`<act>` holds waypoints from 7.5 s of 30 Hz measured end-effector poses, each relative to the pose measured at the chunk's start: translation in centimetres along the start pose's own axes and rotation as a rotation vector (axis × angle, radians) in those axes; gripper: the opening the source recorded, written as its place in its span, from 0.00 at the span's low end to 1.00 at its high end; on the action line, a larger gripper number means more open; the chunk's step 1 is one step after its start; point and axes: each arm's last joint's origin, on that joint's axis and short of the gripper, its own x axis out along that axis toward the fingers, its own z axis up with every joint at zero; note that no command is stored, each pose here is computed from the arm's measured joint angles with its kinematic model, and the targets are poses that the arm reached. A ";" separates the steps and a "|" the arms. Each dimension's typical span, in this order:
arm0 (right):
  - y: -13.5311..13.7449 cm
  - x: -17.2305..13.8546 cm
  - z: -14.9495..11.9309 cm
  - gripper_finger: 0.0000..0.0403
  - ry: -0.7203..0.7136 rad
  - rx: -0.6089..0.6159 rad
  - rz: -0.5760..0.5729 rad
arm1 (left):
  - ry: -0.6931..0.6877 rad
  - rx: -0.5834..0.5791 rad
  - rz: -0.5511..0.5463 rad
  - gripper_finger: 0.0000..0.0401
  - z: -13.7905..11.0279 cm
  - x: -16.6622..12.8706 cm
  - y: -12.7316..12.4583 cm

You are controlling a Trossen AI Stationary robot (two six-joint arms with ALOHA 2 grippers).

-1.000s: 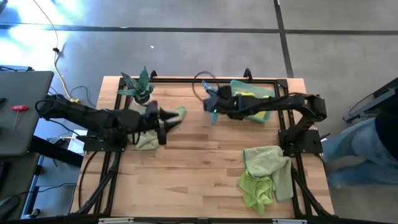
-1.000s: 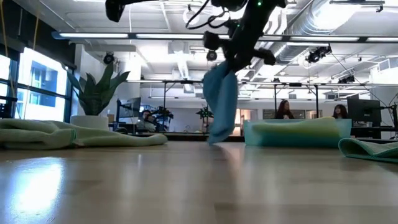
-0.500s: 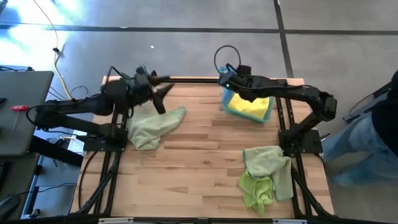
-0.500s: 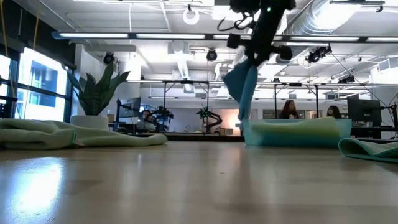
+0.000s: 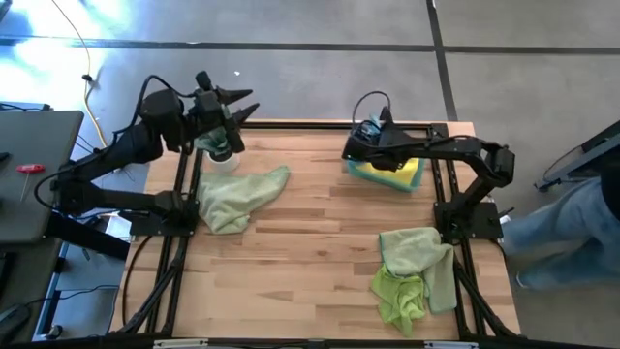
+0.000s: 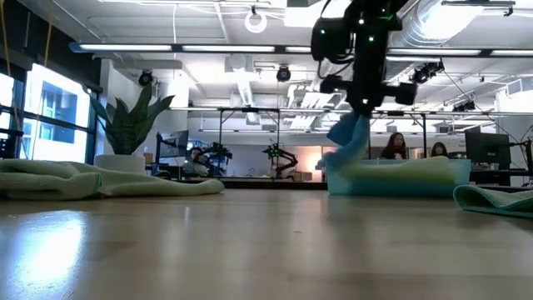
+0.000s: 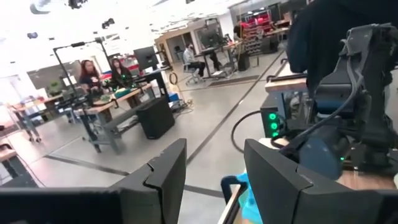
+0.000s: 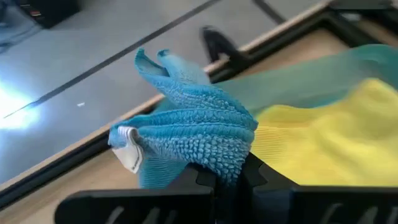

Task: Fold microfiber towels
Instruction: Stack the folded blue microfiber cloth on top of the folded yellow microfiber cloth, then fold the left green microfiber cloth

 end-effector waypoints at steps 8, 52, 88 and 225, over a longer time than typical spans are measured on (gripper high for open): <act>-1.8 -0.8 -0.3 0.00 0.017 -0.040 -0.124 | -0.007 -0.004 -0.041 0.38 -0.4 0.3 1.0; -3.9 -1.5 2.0 0.46 0.235 -0.446 -0.331 | 0.029 -0.157 -0.037 0.38 -0.8 0.4 1.3; -2.9 -13.5 -2.8 0.44 0.482 -1.141 0.633 | 1.318 -0.215 -0.192 0.38 -10.2 -2.3 -11.1; -0.9 -14.5 -3.0 0.44 0.460 -0.984 0.832 | 1.012 -0.740 -0.246 0.08 -22.7 -8.8 -15.0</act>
